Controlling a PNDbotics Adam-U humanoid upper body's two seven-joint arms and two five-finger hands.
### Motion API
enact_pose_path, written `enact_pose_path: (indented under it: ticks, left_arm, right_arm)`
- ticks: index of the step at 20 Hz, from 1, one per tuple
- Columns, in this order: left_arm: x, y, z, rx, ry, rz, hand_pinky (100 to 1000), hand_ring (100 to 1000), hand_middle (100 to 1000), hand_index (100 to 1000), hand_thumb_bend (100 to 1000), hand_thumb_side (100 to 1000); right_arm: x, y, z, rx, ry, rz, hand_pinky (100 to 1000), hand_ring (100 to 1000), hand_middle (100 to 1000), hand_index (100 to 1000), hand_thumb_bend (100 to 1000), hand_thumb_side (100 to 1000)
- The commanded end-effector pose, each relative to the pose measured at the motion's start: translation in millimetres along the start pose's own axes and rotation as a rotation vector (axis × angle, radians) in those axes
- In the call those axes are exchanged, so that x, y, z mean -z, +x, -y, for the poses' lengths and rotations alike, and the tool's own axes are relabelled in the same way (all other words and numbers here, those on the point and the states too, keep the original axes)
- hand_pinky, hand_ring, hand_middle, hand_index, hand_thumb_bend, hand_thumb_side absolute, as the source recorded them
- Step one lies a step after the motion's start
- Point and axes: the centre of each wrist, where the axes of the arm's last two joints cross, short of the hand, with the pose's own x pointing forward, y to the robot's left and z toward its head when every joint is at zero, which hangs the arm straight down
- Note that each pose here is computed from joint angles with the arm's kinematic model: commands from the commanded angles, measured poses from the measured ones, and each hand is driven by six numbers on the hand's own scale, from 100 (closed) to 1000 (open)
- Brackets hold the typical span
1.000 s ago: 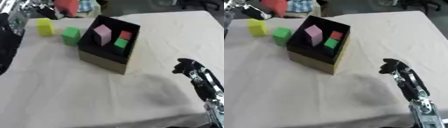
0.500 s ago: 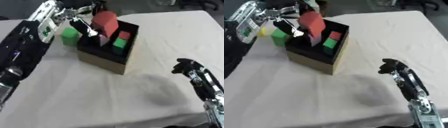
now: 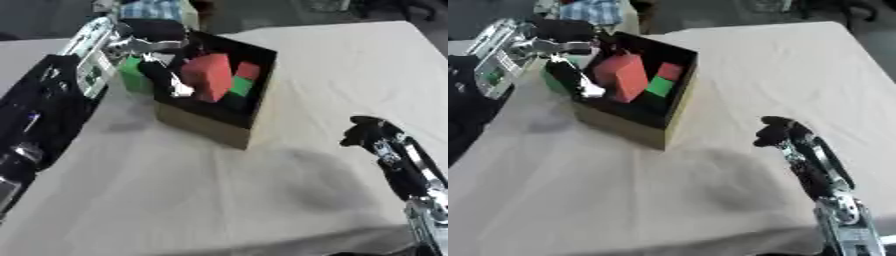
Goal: Pick up objects on the table and place them in the box.
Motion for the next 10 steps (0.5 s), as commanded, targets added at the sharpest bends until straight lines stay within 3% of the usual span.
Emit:
enact_pose_path:
  ticks: [1, 5, 10]
  left_arm:
    - [-16.2, -6.2, -19.4, 0.058, 0.023, -0.051, 832, 766, 879, 981, 605, 789]
    - [-20.1, -11.6, -17.7, 0.069, 0.022, -0.092, 837, 775, 901, 995, 666, 838]
    - [-32.8, -28.8, -13.3, 0.068, 0.013, -0.177, 831, 771, 883, 973, 634, 729]
  right_arm:
    - [3.9, 5.7, 3.9, -0.019, 0.008, 0.022, 686, 607, 593, 794, 100, 682]
    - [3.6, 5.7, 4.6, -0.020, 0.006, 0.021, 686, 607, 593, 793, 100, 681]
    - [3.3, 5.6, 4.9, -0.021, 0.006, 0.020, 687, 607, 593, 793, 100, 682]
